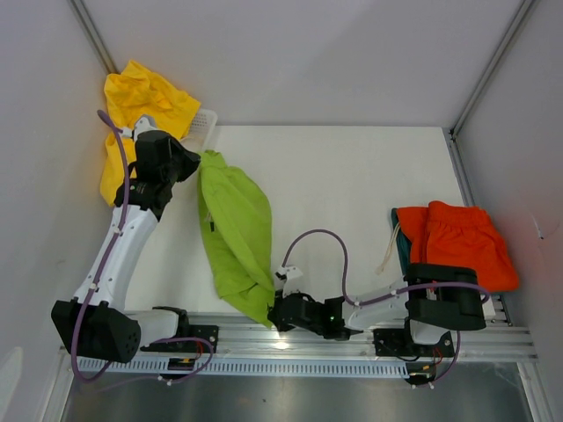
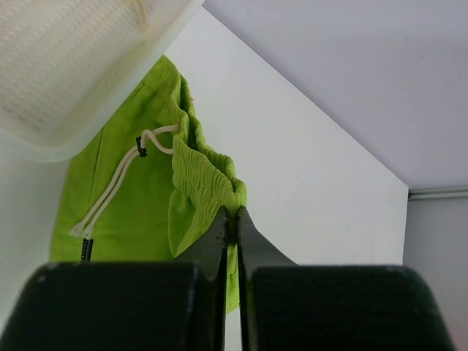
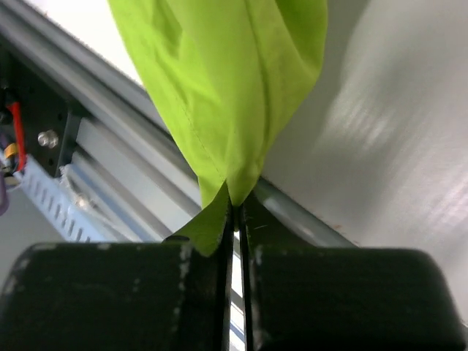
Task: Fold and stack the shorts
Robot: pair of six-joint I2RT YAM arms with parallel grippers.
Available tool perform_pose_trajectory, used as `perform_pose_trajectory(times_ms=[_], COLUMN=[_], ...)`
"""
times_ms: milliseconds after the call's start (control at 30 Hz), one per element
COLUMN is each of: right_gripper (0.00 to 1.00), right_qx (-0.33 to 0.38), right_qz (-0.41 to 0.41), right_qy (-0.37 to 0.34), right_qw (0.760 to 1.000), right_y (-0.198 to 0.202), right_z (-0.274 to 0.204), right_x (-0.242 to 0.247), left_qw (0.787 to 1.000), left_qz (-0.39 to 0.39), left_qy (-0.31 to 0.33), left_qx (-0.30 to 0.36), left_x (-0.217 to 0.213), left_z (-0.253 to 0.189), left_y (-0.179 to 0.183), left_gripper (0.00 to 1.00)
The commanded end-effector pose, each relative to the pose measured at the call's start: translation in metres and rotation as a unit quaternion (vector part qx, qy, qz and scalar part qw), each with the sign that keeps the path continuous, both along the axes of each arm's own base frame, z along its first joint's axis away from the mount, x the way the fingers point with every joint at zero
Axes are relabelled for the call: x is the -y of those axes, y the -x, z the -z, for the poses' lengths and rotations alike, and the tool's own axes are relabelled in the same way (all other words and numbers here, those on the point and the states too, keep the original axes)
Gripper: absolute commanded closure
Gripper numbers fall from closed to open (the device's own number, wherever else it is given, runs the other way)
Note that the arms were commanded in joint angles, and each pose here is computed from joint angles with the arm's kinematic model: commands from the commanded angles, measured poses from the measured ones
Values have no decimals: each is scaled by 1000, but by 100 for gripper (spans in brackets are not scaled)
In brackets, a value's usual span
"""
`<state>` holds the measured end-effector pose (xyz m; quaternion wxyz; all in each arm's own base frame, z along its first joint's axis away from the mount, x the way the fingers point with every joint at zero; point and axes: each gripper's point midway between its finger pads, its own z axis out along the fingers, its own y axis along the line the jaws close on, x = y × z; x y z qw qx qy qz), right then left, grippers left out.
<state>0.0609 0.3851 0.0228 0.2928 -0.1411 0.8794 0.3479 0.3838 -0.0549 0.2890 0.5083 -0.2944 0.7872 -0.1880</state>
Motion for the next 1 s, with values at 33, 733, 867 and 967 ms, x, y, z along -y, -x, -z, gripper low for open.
perform_pose_trajectory(times_ms=[33, 733, 867, 967], right_gripper=[100, 100, 100, 100], right_qx=[58, 237, 270, 299], right_qz=[63, -81, -39, 35], right_qy=[36, -60, -49, 20], right_qw=[996, 966, 961, 953], right_y=[-39, -21, -37, -68], right_z=[-48, -404, -430, -428], right_x=[19, 186, 200, 211], left_qw=[998, 922, 921, 925], left_qz=[-18, -45, -51, -41], left_qy=[19, 120, 122, 127], left_qx=[54, 366, 367, 356], left_x=[-7, -35, -36, -31], left_z=[-47, -317, -318, -314], left_y=[2, 201, 199, 177], left_gripper=[100, 100, 100, 100])
